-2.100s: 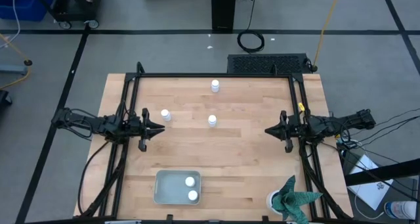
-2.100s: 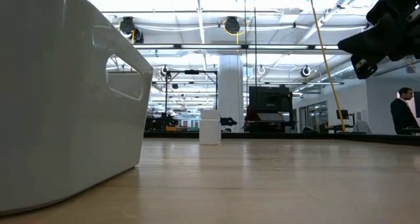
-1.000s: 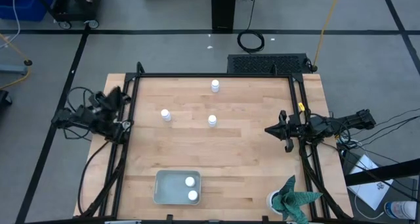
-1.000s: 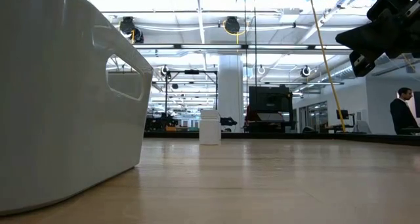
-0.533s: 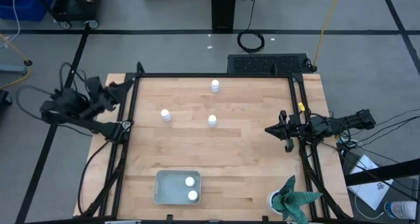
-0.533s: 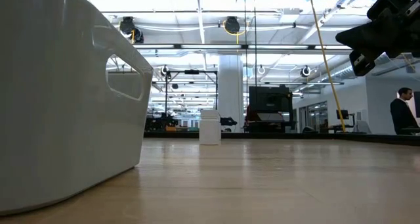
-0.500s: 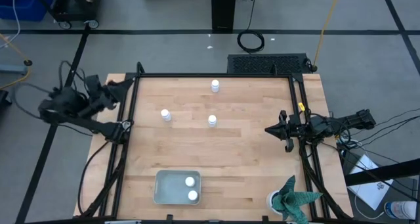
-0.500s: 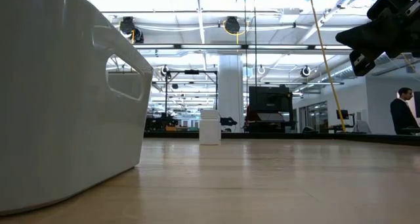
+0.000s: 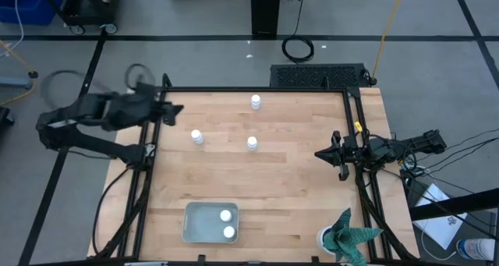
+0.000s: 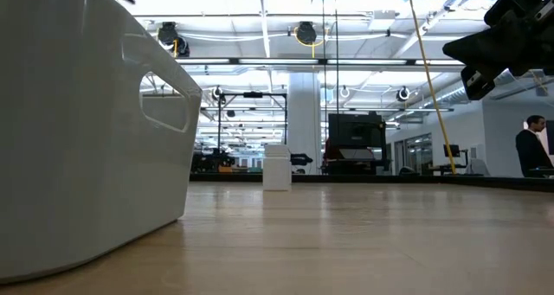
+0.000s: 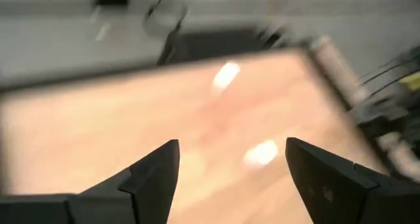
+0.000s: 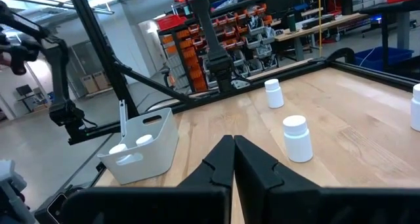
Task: Pick and place pill bottles into a basket
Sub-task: Put the white medicine bottle into the gray bin
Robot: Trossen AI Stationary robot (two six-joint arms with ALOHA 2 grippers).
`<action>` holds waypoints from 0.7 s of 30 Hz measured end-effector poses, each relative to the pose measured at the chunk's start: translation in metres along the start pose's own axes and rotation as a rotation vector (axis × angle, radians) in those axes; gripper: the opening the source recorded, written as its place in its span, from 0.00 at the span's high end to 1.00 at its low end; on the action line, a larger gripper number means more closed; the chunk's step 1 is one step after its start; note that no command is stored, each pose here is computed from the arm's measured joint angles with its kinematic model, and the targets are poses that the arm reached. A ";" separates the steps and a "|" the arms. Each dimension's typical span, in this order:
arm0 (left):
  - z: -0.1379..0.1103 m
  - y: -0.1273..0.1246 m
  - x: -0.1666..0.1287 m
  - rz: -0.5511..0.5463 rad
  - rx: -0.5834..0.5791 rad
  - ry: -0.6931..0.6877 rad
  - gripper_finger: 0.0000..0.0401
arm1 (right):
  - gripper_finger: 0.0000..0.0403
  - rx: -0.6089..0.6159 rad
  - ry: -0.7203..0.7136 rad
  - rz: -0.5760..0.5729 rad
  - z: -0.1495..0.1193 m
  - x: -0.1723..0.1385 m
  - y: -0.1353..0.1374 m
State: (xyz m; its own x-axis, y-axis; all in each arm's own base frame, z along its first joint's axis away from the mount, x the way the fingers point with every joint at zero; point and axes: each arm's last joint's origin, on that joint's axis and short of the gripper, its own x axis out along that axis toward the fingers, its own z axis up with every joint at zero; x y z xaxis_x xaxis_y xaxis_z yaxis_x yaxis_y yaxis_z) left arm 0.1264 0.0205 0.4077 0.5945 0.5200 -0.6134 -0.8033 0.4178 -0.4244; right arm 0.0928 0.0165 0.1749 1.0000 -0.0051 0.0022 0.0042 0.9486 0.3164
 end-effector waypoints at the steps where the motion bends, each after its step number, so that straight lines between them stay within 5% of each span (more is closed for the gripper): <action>1: 0.002 0.000 0.007 0.041 -0.018 0.051 0.31 | 0.99 0.000 0.000 0.000 0.000 0.000 0.000; 9: 0.018 -0.002 0.067 0.159 -0.038 0.359 0.29 | 0.99 0.000 0.000 0.000 0.000 0.000 0.000; 16: 0.025 0.006 0.128 0.307 0.119 0.542 0.27 | 0.99 0.000 -0.001 0.001 0.000 0.000 0.000; 21: 0.022 0.013 0.158 0.310 0.199 0.718 0.27 | 0.99 0.000 -0.001 0.001 0.000 0.000 0.000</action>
State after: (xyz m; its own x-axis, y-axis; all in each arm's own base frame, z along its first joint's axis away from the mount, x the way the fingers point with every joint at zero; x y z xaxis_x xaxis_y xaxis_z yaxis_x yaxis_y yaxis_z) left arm 0.2107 0.1245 0.3204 0.1229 0.0566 -0.9908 -0.8664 0.4930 -0.0793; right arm 0.0927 0.0165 0.1752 1.0000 -0.0050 0.0032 0.0037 0.9485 0.3166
